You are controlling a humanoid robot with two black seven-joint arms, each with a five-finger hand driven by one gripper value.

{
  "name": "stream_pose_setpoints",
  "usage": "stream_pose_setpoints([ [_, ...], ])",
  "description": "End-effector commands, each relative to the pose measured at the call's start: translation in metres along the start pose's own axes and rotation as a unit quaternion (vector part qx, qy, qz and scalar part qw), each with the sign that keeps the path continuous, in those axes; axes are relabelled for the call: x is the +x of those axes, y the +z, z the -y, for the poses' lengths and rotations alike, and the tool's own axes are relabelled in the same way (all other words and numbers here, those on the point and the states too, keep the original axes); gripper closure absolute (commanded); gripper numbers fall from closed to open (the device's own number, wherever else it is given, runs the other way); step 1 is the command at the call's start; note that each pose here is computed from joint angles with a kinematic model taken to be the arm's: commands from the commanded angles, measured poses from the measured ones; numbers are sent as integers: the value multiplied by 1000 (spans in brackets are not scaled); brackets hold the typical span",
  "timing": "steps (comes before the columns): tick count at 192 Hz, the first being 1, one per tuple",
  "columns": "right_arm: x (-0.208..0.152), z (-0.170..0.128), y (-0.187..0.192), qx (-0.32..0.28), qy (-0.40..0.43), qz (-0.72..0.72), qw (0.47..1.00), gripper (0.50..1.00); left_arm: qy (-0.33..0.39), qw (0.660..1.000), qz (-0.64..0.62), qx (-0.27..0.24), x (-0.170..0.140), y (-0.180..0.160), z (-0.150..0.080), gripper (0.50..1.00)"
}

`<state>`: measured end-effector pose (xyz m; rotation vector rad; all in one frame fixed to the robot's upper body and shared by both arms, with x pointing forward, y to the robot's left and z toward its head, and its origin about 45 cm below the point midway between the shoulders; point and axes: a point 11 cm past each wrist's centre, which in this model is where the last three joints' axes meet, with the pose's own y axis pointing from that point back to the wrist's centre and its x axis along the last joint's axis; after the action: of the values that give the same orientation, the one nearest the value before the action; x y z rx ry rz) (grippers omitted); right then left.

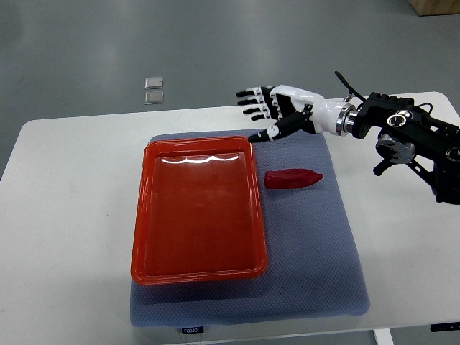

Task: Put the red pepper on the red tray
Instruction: 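Reach the right hand down toward the red pepper beside the tray, then close the right hand fingers around the red pepper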

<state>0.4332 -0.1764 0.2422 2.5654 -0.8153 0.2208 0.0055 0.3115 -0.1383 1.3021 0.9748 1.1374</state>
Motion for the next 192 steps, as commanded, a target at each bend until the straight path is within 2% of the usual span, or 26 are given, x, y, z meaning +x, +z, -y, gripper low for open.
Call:
stream_pose_setpoints([
  [1,-14,-4,13,-78,-56,-122,988,587,0,1000,0,0,0,0,0,500],
  [19,-10,-9,23,-112,-54,-179,976,587,1,1000,0,0,1,0,0,500],
  [65,-8,-12,43,-152,-25,-249,956,589,0,1000,0,0,0,0,0,500],
  [118,-6,-13,57,-170,-14,-265,949,593,2,1000,0,0,2,0,0,500],
  [192,-16,-6,74,-180,-6,-263,948,671,2,1000,0,0,2,0,0,500],
])
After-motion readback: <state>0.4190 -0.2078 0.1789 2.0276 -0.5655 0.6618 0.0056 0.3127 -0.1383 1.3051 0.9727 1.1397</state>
